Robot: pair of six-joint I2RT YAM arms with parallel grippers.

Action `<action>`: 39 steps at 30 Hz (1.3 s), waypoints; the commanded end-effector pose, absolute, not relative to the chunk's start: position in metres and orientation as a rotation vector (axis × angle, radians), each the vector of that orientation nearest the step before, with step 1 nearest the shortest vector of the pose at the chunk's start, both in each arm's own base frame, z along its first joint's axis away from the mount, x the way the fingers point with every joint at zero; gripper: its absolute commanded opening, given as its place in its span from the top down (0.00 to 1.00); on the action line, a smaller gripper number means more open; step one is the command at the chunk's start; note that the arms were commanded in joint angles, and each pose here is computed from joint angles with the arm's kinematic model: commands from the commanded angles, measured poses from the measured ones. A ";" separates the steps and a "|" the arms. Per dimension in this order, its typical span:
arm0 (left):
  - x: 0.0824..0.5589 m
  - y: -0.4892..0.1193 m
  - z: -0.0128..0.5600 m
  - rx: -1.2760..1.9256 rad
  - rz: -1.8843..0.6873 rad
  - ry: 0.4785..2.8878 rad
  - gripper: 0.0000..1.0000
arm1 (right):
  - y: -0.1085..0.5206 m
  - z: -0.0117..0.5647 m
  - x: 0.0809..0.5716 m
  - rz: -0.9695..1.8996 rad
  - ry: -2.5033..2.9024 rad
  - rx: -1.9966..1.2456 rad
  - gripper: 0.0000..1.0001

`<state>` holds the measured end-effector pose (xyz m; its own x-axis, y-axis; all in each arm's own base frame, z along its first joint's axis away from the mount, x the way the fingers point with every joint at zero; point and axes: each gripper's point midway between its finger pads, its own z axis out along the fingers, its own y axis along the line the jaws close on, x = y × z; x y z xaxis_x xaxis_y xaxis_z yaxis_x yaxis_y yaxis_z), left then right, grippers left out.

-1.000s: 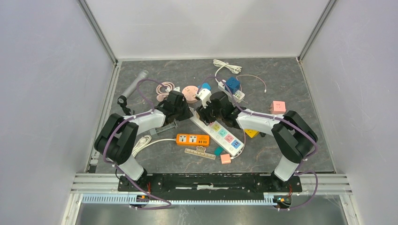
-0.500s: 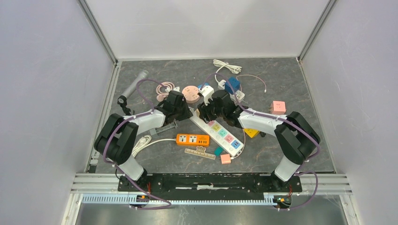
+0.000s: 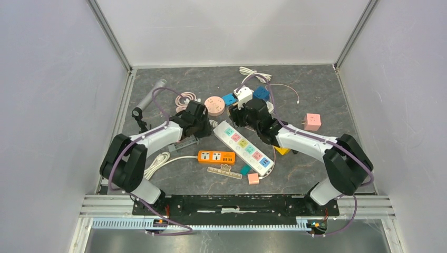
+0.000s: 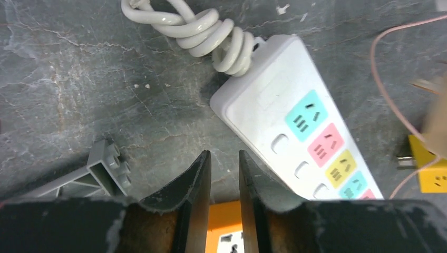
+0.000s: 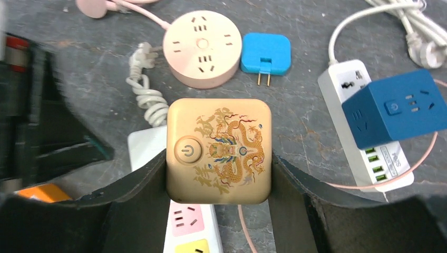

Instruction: Pull the plug off the socket

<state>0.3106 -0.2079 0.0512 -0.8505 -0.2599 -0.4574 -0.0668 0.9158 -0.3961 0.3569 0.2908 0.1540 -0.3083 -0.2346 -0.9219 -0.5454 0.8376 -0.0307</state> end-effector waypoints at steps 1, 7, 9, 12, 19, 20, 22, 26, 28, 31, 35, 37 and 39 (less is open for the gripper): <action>0.314 -0.216 0.106 -0.210 -0.594 2.478 0.67 | 0.279 0.141 0.376 0.287 1.954 -0.475 1.00; 0.308 -0.210 0.136 -0.203 -0.619 2.407 0.65 | 0.286 0.127 0.385 0.438 1.991 -0.446 0.92; 0.306 -0.205 0.141 -0.203 -0.599 2.391 0.64 | 0.295 0.122 0.386 0.521 1.992 -0.474 0.89; 0.304 -0.199 0.144 -0.207 -0.572 2.376 0.62 | 0.308 0.118 0.386 0.618 1.992 -0.526 0.81; 0.301 -0.190 0.142 -0.238 -0.541 2.361 0.58 | 0.305 0.092 0.398 0.580 2.093 -0.511 0.51; 0.301 -0.188 0.143 -0.242 -0.534 2.353 0.58 | 0.302 0.092 0.400 0.564 2.096 -0.502 0.46; 0.301 -0.186 0.145 -0.248 -0.527 2.343 0.58 | 0.298 0.095 0.402 0.535 2.090 -0.488 0.37; 0.300 -0.183 0.148 -0.251 -0.520 2.331 0.57 | 0.291 0.112 0.407 0.505 2.055 -0.478 0.25; 0.299 -0.183 0.148 -0.253 -0.521 2.331 0.57 | 0.289 0.121 0.408 0.492 2.033 -0.479 0.20; 0.298 -0.182 0.147 -0.253 -0.521 2.332 0.57 | 0.284 0.137 0.409 0.478 2.002 -0.492 0.16; 0.296 -0.180 0.148 -0.252 -0.517 2.329 0.57 | 0.266 0.160 0.414 0.387 1.940 -0.483 0.13; 0.295 -0.179 0.150 -0.252 -0.514 2.323 0.57 | 0.244 0.169 0.423 0.282 1.918 -0.448 0.12; 0.294 -0.177 0.151 -0.252 -0.511 2.318 0.57 | 0.222 0.175 0.435 0.221 1.913 -0.397 0.10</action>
